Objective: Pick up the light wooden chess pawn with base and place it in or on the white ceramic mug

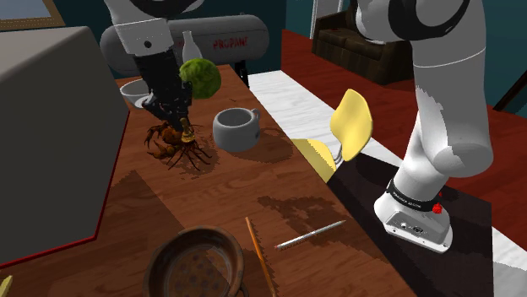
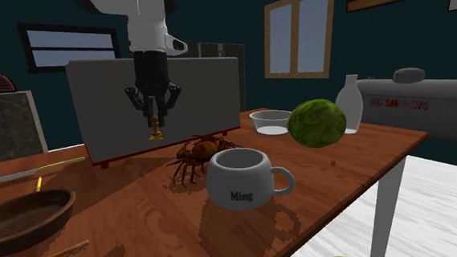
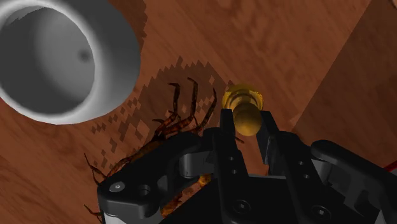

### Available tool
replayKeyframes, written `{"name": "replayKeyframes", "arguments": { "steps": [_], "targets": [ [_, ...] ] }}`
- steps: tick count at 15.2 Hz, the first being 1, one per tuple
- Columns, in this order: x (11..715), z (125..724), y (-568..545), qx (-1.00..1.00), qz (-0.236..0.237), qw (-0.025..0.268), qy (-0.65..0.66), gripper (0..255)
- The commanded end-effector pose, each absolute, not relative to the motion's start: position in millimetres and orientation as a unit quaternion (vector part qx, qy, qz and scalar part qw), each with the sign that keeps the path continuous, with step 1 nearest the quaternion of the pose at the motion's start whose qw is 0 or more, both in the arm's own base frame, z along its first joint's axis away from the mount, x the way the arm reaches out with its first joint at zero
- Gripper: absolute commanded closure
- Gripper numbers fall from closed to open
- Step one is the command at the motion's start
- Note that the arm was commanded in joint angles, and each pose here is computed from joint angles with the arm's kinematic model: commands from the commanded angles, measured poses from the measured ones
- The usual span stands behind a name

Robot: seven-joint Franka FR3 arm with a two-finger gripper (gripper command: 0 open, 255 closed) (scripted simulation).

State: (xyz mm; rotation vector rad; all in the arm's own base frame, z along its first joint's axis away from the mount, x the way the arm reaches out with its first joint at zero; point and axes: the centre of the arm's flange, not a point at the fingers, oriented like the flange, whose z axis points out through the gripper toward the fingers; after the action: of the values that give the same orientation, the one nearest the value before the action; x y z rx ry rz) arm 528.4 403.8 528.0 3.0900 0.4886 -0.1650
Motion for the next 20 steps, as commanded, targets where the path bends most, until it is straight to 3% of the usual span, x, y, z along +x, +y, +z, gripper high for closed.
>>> {"name": "replayKeyframes", "arguments": {
  "steps": [1,20],
  "targets": [
    [528.8,538.6,402.7,0.986,-0.053,0.005,0.156,255],
    [567.8,562.9,195.5,0.986,-0.053,0.005,0.156,255]
  ]
}}
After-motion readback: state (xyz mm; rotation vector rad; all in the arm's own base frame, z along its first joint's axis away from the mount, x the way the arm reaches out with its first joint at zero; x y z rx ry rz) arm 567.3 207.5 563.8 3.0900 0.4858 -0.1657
